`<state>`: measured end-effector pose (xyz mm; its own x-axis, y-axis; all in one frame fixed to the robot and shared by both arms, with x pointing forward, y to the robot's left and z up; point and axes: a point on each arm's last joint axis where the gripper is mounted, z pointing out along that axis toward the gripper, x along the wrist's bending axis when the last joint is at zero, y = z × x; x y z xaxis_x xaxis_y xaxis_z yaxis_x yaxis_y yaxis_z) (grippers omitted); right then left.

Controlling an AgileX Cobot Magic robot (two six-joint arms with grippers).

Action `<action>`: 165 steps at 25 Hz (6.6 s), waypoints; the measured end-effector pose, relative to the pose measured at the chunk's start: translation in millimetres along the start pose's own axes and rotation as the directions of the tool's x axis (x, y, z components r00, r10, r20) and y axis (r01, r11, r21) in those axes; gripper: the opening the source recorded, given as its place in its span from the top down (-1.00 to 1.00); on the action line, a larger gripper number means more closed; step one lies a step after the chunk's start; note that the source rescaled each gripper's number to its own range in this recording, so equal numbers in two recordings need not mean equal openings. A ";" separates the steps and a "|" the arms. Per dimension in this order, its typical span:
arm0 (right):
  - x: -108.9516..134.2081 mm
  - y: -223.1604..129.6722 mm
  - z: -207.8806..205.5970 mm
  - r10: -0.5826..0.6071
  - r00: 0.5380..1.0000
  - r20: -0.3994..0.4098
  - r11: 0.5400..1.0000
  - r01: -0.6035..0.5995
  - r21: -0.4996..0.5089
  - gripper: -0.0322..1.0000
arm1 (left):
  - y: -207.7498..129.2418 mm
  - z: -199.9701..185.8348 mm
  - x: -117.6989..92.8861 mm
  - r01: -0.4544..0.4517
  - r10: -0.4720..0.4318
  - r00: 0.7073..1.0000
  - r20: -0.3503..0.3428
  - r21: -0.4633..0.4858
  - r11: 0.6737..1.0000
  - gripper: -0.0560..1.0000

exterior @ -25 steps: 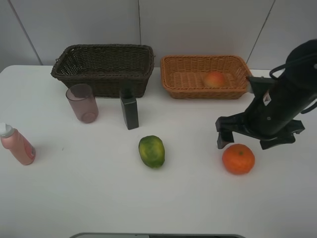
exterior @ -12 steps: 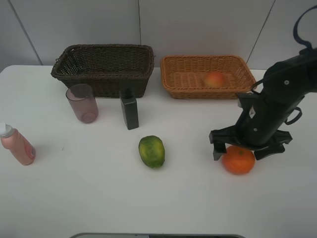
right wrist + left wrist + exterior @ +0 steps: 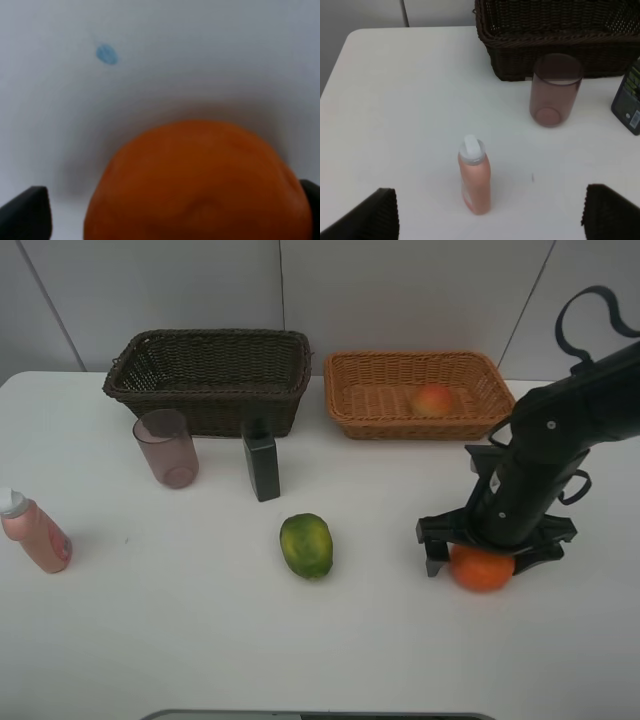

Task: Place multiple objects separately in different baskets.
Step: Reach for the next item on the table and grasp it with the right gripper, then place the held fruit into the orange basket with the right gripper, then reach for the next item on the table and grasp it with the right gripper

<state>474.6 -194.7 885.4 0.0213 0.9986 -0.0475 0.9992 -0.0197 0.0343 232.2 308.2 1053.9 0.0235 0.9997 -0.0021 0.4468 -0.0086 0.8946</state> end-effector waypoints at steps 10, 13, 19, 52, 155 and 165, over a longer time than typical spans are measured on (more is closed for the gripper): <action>0.4 0.1 5.1 0.001 1.000 0.005 1.000 -0.001 0.012 0.24 | -0.3 0.4 0.0 0.000 0.000 1.000 0.000 0.002 1.000 -0.88; 0.5 0.2 5.1 0.001 1.000 0.005 1.000 -0.001 0.011 0.24 | -0.3 0.4 0.0 0.000 0.000 1.000 0.000 0.002 1.000 -0.88; 0.5 0.2 5.1 0.001 1.000 0.004 1.000 -0.001 0.010 0.24 | -0.3 0.4 0.0 0.000 0.000 1.000 0.000 0.002 1.000 -0.88; 8.9 30.0 -50.0 -0.134 0.991 0.008 0.991 0.134 -0.025 0.25 | -0.3 0.4 0.0 0.000 0.000 1.000 0.000 0.002 1.000 -0.88; 165.3 0.4 -94.5 -0.495 0.866 -0.071 0.860 0.477 -0.179 -0.92 | -0.3 0.4 0.1 -0.001 0.001 1.000 -0.001 0.002 1.000 -0.88; 178.6 1.8 -78.7 -0.311 0.945 -0.098 0.935 0.285 -0.213 -0.92 | -0.3 0.4 0.1 -0.001 0.001 1.000 -0.001 0.002 1.000 -0.88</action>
<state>477.5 -12.5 955.5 -0.2934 0.9550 0.0426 0.9330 0.2764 0.2306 232.5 308.3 1053.4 0.0228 0.9997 -0.0009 0.4483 -0.0094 0.8938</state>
